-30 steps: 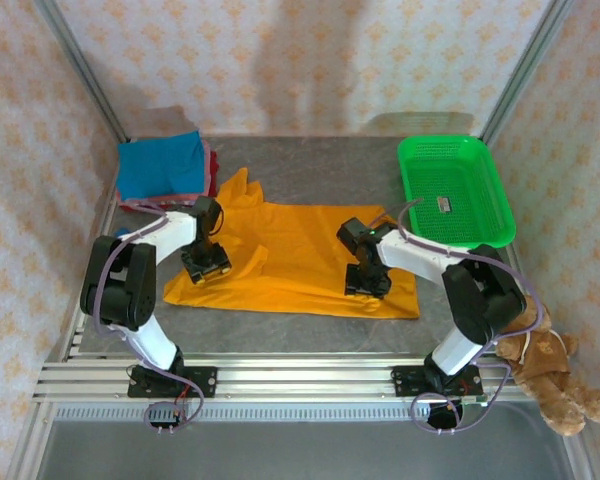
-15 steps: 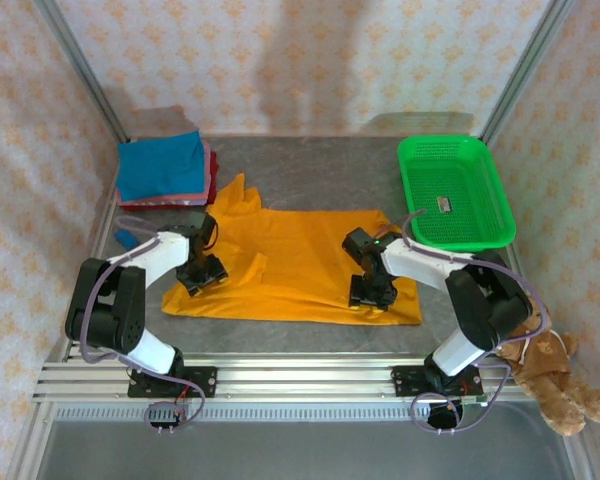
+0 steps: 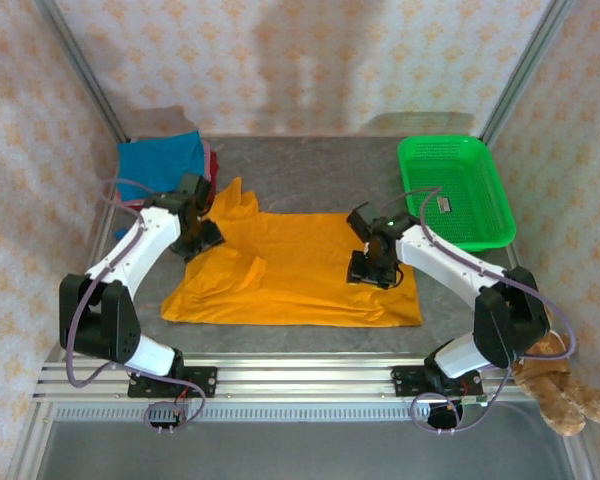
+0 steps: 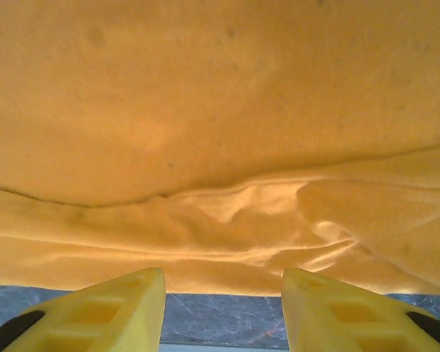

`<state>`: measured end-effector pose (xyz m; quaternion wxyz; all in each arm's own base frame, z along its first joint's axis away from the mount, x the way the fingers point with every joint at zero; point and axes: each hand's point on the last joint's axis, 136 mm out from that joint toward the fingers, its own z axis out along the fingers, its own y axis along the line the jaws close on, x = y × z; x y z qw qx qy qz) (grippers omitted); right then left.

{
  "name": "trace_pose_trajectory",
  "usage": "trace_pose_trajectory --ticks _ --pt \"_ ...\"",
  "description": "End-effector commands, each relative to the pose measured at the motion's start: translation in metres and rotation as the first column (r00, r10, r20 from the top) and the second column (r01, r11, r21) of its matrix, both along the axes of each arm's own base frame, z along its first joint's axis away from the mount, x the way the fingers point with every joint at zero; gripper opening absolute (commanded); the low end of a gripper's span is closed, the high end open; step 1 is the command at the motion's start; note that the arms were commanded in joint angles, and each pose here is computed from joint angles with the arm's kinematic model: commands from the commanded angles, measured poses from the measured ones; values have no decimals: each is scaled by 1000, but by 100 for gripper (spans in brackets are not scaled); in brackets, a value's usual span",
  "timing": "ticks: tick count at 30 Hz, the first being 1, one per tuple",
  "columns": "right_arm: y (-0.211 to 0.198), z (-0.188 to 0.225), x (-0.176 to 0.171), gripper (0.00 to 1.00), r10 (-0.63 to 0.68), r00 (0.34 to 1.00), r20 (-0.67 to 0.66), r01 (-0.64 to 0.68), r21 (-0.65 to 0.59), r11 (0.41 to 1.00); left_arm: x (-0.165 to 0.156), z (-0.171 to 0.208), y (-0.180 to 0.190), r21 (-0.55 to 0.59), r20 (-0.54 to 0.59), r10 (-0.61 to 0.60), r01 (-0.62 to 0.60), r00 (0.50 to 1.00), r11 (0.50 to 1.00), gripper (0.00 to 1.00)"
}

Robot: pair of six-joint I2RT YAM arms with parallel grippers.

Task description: Fold and stack the t-shirts

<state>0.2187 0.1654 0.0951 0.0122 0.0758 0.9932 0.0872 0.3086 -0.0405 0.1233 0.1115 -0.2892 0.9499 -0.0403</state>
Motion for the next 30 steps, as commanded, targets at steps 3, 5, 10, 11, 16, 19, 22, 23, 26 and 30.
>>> trace_pose_trajectory --ticks 3,5,10,11,16,19,22,23,26,30 --pt "-17 11 20 46 -3 1000 20 4 -53 999 46 7 1 75 -27 -80 82 996 994 53" --pt "-19 14 30 46 2 1000 27 0 -63 998 73 8 -1 93 -9 -97 97 995 991 50" --pt "-18 12 47 45 10 999 31 -8 -66 998 138 -6 -6 152 -4 -153 152 988 977 45" --pt "-19 11 49 45 11 1000 26 -10 -68 998 151 -8 -8 164 2 -162 159 987 974 44" --pt "-18 8 55 45 22 1000 15 -21 -70 997 203 -27 -9 213 26 -176 167 984 963 40" --pt "-19 7 56 45 31 999 5 -31 -75 997 225 -38 -7 249 21 -194 183 981 951 40" --pt "-22 8 56 45 35 999 4 -35 -85 996 243 -45 -6 272 35 -214 197 976 942 40" --pt "-24 9 56 45 36 999 5 -35 -89 995 249 -46 -6 276 50 -218 196 975 941 41" --pt "-25 10 55 45 42 999 0 -42 -94 995 265 -54 -10 270 87 -227 197 970 942 41" --pt "-27 13 54 45 49 999 3 -48 -97 994 278 -62 -7 283 101 -237 201 966 938 41"
